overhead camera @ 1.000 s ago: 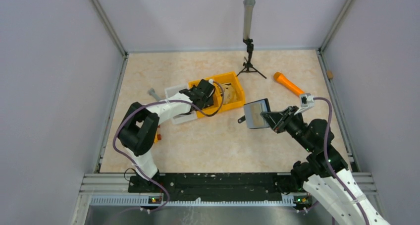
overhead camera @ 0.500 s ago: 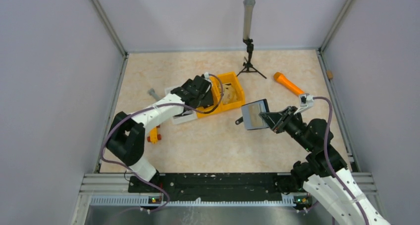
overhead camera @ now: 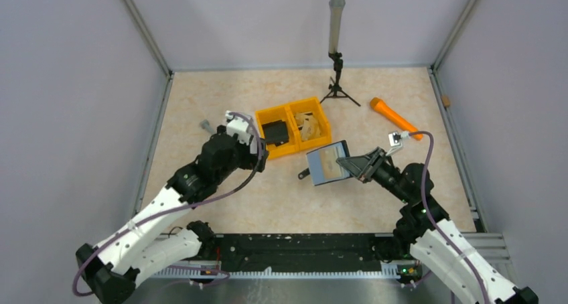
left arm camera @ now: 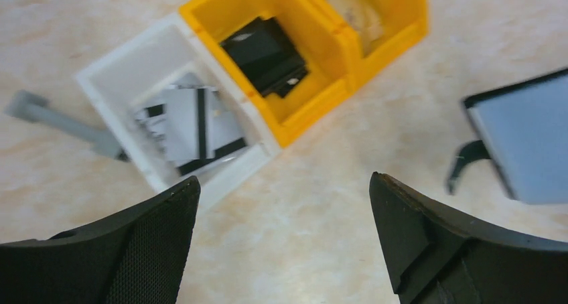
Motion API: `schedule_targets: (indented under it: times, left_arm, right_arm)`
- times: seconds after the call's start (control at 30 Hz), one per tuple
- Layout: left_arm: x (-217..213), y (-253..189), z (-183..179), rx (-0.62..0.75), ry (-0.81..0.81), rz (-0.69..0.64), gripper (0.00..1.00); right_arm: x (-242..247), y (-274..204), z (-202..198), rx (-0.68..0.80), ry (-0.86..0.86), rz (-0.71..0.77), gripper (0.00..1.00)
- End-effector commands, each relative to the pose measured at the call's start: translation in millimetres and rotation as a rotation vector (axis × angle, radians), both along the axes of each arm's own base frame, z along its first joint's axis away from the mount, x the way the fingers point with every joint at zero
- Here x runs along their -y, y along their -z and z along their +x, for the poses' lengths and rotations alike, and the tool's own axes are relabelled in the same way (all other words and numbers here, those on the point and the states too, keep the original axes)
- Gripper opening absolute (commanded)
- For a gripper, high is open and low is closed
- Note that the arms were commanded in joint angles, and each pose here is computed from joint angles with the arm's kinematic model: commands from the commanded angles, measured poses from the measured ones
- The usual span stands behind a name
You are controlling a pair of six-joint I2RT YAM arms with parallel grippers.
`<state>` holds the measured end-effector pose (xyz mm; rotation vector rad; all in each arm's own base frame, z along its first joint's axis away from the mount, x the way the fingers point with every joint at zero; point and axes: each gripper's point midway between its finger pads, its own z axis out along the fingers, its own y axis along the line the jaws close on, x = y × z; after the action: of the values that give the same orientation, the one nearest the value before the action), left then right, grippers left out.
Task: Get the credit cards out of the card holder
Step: Place the credit card in the storage box, then remove the credit card from the card holder.
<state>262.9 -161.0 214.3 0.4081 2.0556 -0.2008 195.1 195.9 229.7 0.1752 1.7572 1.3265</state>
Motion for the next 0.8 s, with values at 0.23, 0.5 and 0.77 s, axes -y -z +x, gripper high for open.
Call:
schedule_targets:
  times: [0.23, 0.5, 0.77]
  left_arm:
    - [83.6, -58.3, -73.7, 0.109, 0.447, -0.908, 0.99]
    - [91.4, -81.9, -85.8, 0.092, 0.603, -1.046, 0.99]
    - [98.3, -90.5, -82.4, 0.048, 0.647, -1.107, 0.99]
  right_arm:
    - [-18.0, -58.6, -18.7, 0.049, -0.182, 0.392, 0.00]
    - [-22.1, -91.4, -31.9, 0.070, -0.273, 0.448, 0.00]
    - [-21.2, -120.0, -40.0, 0.106, -0.310, 0.479, 0.00]
